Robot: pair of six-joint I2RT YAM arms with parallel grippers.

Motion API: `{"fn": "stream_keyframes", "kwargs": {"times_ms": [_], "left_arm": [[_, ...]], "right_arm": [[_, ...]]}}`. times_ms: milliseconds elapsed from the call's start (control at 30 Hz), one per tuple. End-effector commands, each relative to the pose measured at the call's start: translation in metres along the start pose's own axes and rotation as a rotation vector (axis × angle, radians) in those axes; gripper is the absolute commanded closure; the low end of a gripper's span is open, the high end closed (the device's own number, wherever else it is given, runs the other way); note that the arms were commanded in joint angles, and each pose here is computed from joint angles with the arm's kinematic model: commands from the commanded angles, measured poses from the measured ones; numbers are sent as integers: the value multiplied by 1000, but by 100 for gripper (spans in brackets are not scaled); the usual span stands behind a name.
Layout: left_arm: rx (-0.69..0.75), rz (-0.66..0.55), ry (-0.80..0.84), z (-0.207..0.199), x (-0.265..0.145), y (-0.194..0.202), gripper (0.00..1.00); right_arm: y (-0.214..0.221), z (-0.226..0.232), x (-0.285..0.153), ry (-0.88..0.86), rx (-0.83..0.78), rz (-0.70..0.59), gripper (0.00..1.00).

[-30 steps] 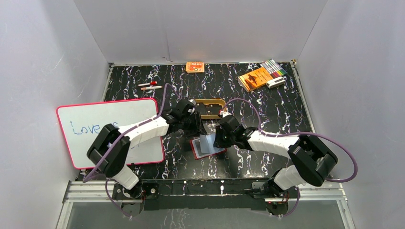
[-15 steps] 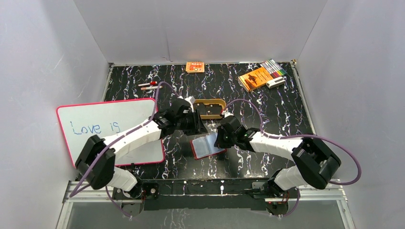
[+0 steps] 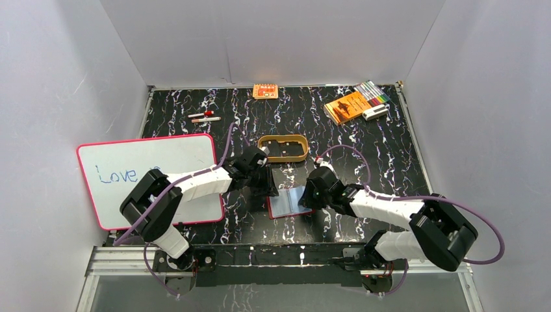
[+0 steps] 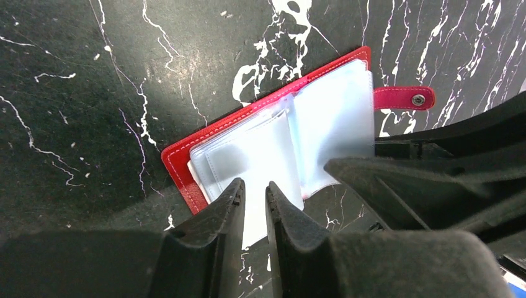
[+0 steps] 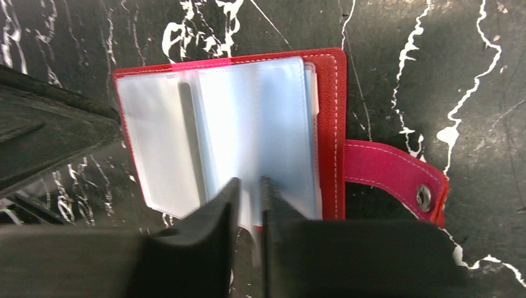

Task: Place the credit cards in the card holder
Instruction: Open the card holder at the center of the board.

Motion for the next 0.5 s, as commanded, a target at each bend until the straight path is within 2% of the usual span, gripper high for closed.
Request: {"fn": "stream_keyframes", "kwargs": {"times_ms": [0, 100, 200, 333, 467], "left_arm": [[19, -34, -5, 0, -6, -2, 83], [30, -79, 17, -6, -22, -4, 82], [48, -115, 48, -14, -38, -6, 80], [59, -171, 93, -22, -58, -8, 78], [53, -227, 104, -21, -75, -6, 77]], "right_arm": [[-7, -1, -12, 53, -6, -27, 56], [-18, 3, -28, 55, -43, -67, 44], [-32, 11, -45, 28, -110, -87, 41], [-46, 32, -48, -129, -188, -94, 48], [-46, 43, -32, -208, -191, -34, 66]]}}
Point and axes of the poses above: each gripper's point midway between its finger pads, its own x axis out along the fingers, its own z axis along the line the jaws close on, y = z × x, the point moved 9 cm from there along -x, back along the fingers, and after that the axes turned 14 degrees about -x, right-handed, at the moved point
